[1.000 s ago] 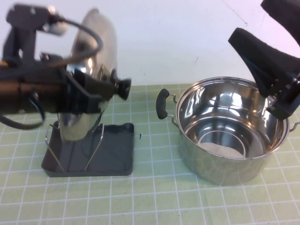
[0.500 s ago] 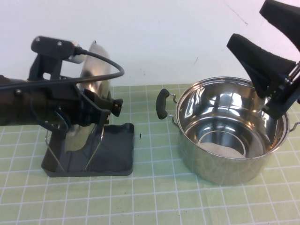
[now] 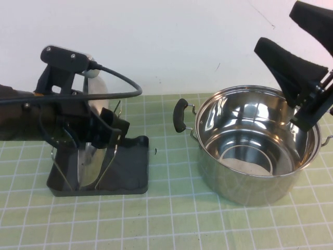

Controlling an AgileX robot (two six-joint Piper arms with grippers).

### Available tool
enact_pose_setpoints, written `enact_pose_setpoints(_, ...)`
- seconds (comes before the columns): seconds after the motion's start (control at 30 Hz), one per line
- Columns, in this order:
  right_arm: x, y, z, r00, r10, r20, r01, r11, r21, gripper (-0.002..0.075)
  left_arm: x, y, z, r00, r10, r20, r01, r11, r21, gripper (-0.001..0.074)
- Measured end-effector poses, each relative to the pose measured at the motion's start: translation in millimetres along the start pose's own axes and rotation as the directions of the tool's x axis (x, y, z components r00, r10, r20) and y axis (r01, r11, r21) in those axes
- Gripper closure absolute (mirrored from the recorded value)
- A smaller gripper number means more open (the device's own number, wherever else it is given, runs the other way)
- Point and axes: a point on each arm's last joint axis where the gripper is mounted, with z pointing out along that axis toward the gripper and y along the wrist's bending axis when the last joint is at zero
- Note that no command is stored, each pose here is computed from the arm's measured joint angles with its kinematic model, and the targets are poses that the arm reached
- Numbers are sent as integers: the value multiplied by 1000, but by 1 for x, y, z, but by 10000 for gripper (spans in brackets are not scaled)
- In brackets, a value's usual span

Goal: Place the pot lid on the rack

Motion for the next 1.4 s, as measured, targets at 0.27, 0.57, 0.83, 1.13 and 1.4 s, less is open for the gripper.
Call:
enact_pose_setpoints(0.27,-18,-4,-22,982,-86,-167,100,992,78,234,-1,-15,-63,996,84,21,-83,994,-69,533)
enact_pose_setpoints(0.57,-64,-8,-89,951,-40,-306,141,938,317,628,23,-47,-163,952,131,275,-92,984,-152,729)
enact_pose_setpoints(0.83,-71,14,-140,981,-36,-192,105,926,362,722,111,-43,-182,933,48,356,63,954,-294,733)
enact_pose_setpoints(1.13,-60,35,-165,995,-57,-81,80,945,316,727,181,-28,-188,898,-74,435,283,852,-440,734)
enact_pose_setpoints(1.4,-57,36,-166,998,-3,-69,25,948,317,727,203,-23,-170,908,-99,407,293,845,-447,735)
